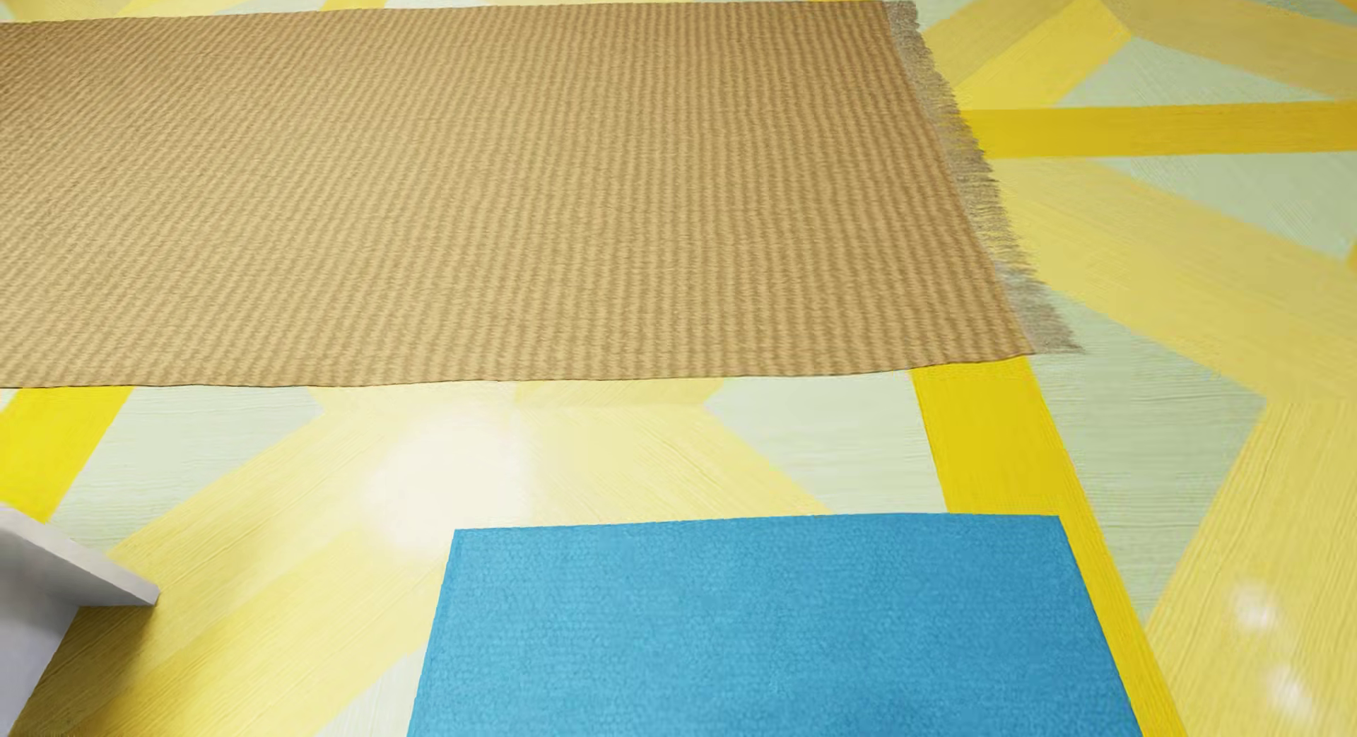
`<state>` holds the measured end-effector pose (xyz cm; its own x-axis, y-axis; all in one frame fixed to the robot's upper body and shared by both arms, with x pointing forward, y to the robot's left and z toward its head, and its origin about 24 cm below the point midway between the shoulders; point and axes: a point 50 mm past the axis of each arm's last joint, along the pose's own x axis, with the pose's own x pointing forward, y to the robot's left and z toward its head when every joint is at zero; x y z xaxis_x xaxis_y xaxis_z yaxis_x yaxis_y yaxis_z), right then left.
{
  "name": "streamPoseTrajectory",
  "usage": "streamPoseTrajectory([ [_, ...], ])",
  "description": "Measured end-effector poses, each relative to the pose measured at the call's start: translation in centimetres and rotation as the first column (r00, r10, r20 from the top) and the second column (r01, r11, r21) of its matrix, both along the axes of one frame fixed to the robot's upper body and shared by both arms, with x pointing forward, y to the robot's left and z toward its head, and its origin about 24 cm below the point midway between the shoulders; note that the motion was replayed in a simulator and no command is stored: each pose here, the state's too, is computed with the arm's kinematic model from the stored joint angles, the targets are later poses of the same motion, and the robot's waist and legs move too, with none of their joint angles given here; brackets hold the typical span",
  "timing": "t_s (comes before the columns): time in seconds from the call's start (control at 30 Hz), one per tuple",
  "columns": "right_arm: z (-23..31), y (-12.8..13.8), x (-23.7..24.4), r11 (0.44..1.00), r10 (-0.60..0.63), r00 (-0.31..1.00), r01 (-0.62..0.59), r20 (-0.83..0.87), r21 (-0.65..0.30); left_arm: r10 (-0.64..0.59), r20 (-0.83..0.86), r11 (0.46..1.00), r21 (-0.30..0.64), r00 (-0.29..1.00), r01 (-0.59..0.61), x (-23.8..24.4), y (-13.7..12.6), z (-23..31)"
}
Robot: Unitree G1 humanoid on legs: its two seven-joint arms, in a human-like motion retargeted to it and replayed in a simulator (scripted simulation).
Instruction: Approach the sofa
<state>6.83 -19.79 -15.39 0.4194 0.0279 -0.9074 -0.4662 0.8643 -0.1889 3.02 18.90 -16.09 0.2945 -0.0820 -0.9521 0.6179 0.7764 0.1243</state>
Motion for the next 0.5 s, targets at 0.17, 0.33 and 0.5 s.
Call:
streamPoseTrajectory([
  [0.17,2.4,-0.5,5.9,1.0,0.028,0.979,-0.029,0.202,0.002,-0.035,-0.11,0.999,0.023,0.993,0.038,-3.9,0.6,-0.2],
  [0.33,0.4,-0.5,1.8,0.998,-0.069,0.996,0.069,0.054,0.003,-0.077,-0.17,0.996,0.029,0.982,0.083,-5.5,0.5,-0.4],
  [0.5,-0.8,-0.4,-4.5,0.999,-0.037,0.99,0.034,-0.133,-0.022,-0.087,-0.004,0.996,0.005,0.996,0.087,0.4,-0.1,0.0],
])
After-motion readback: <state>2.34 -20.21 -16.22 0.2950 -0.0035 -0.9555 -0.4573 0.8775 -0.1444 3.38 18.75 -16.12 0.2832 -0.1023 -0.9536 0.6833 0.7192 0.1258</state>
